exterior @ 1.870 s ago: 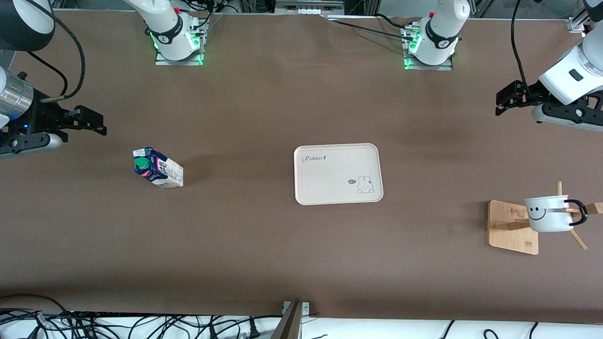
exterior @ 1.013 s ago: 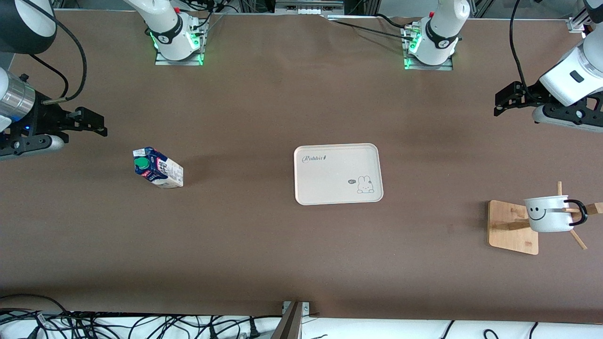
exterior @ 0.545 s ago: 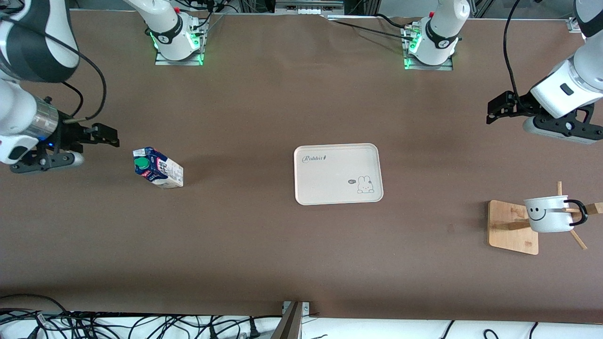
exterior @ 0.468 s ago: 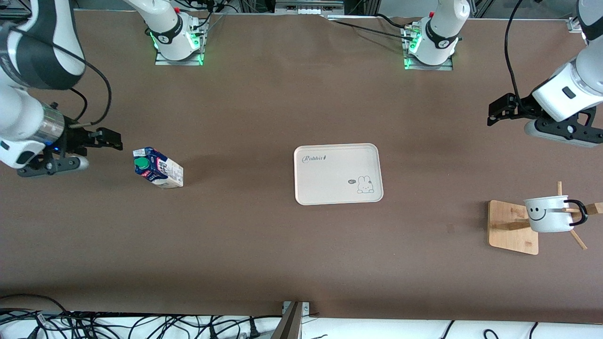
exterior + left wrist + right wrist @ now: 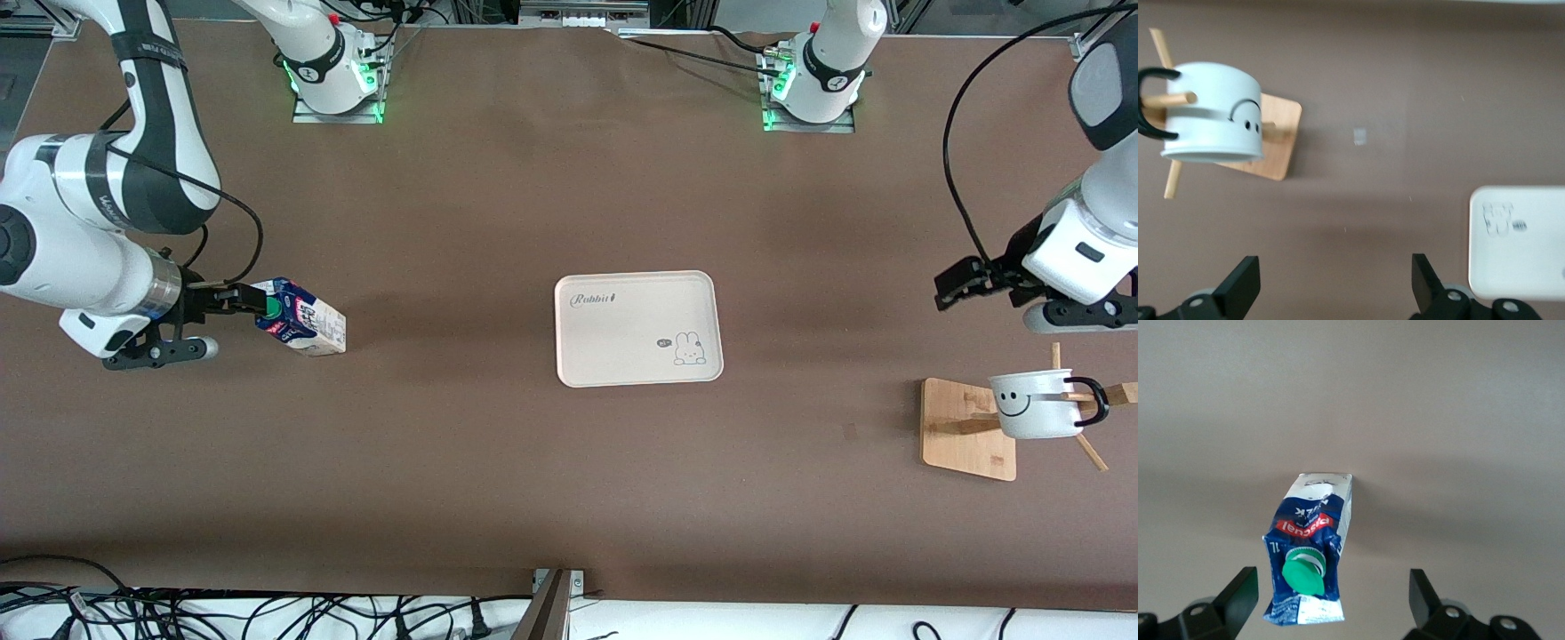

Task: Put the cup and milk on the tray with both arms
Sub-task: 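Grasp the milk carton with the right gripper while the left gripper grasps the mug, then lift the carton with the right gripper while the left gripper lifts the mug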

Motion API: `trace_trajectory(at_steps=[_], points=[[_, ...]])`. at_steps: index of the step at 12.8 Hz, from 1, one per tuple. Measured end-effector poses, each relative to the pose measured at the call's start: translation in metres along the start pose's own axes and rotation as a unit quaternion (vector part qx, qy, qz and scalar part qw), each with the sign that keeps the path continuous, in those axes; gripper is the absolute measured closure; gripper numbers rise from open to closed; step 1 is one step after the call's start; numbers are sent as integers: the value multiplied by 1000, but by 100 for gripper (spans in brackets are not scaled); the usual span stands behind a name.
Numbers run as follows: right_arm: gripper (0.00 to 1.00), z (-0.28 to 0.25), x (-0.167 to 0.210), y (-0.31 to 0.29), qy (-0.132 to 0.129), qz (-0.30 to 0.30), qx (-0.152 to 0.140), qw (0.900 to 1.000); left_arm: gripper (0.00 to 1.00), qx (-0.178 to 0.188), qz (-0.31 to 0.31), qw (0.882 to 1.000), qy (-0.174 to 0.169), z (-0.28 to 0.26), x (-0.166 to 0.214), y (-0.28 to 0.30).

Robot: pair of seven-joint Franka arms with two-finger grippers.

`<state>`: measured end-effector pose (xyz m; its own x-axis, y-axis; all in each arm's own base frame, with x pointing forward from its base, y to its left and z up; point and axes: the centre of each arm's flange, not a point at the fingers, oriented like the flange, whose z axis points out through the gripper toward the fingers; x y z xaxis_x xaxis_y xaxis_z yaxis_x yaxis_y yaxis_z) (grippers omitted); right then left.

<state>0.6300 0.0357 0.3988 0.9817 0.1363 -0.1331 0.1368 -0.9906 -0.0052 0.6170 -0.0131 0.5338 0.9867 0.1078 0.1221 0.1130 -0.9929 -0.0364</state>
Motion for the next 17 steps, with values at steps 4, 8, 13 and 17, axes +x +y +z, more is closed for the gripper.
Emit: trace_trajectory(at_steps=[4, 8, 13, 17], points=[[0, 28, -3, -7, -4, 16, 4, 1000, 0, -7, -36, 996, 81, 25, -1, -18], [0, 45, -10, -8, -19, 21, 13, 1000, 4, -24, -162, 977, 138, 66, -22, -60], [14, 50, -21, -8, -29, 31, 16, 999, 19, -48, -233, 955, 179, 104, -19, -86], [37, 47, -24, -8, -27, 33, 17, 999, 25, -67, -254, 946, 189, 127, -1, -92]])
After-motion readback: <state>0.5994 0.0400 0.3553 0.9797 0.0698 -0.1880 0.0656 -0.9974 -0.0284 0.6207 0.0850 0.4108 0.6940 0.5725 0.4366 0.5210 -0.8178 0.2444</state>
